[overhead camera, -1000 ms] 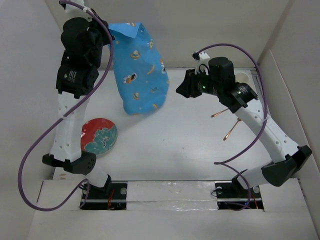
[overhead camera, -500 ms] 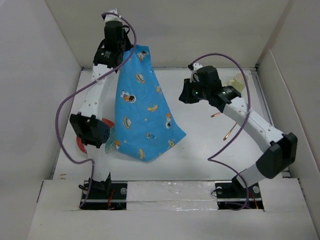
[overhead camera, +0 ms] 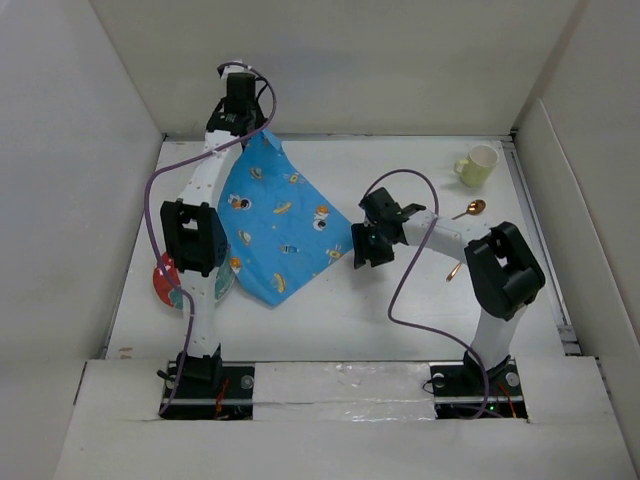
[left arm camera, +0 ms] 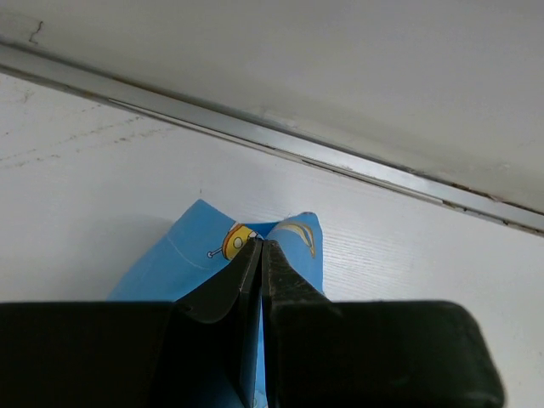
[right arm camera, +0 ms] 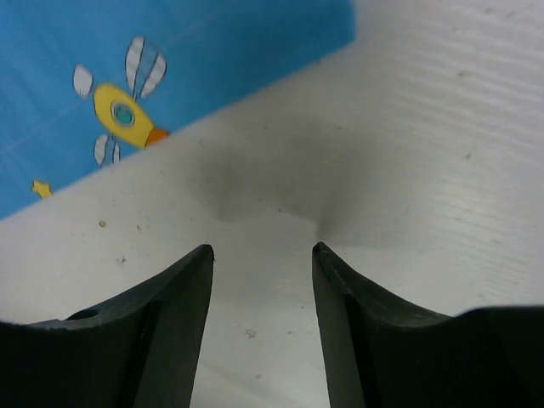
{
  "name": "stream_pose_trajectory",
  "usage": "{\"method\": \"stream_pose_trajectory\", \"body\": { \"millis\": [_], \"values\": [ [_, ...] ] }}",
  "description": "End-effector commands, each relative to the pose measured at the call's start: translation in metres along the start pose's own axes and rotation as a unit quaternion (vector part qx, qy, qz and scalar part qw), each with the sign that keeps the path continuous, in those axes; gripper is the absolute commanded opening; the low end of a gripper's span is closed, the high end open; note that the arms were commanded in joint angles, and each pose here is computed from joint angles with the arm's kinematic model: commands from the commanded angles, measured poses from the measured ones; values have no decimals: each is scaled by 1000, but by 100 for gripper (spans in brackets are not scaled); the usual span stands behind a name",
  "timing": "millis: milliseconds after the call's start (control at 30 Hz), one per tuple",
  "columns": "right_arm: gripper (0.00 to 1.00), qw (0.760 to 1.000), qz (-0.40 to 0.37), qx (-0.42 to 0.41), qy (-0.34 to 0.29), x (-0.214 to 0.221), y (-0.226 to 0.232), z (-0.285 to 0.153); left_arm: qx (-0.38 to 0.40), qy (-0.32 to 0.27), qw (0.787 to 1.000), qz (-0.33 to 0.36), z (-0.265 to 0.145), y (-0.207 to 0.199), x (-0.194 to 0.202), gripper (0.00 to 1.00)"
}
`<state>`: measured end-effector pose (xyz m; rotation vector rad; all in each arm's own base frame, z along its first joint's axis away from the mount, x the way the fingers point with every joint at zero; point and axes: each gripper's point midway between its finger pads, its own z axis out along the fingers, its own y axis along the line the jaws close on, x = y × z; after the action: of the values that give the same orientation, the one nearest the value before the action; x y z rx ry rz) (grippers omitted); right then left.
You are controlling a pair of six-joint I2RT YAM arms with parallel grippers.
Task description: Set the dinner table for one person
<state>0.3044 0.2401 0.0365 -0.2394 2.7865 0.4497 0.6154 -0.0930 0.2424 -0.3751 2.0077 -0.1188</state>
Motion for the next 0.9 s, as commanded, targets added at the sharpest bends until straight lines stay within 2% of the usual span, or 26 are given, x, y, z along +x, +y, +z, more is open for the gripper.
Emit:
{"method": "stream_pose_trajectory", "body": {
  "millis": [0,200,500,867],
  "values": [
    [56,1000,6,-25,-16,2,17,1,22,-52,998,-11,-25,-11,-39,0],
    [57,999,21,28,-27,-9,1,24,17,-44,999,-8,-23,-4,-33,0],
    [58,992,29,107,-60,-62,-22,38,23,-45,999,-19,-38,-2,-33,0],
    [56,986,40,149,-58,-76,-37,56,17,-38,999,-20,-45,4,-26,0]
  ]
}}
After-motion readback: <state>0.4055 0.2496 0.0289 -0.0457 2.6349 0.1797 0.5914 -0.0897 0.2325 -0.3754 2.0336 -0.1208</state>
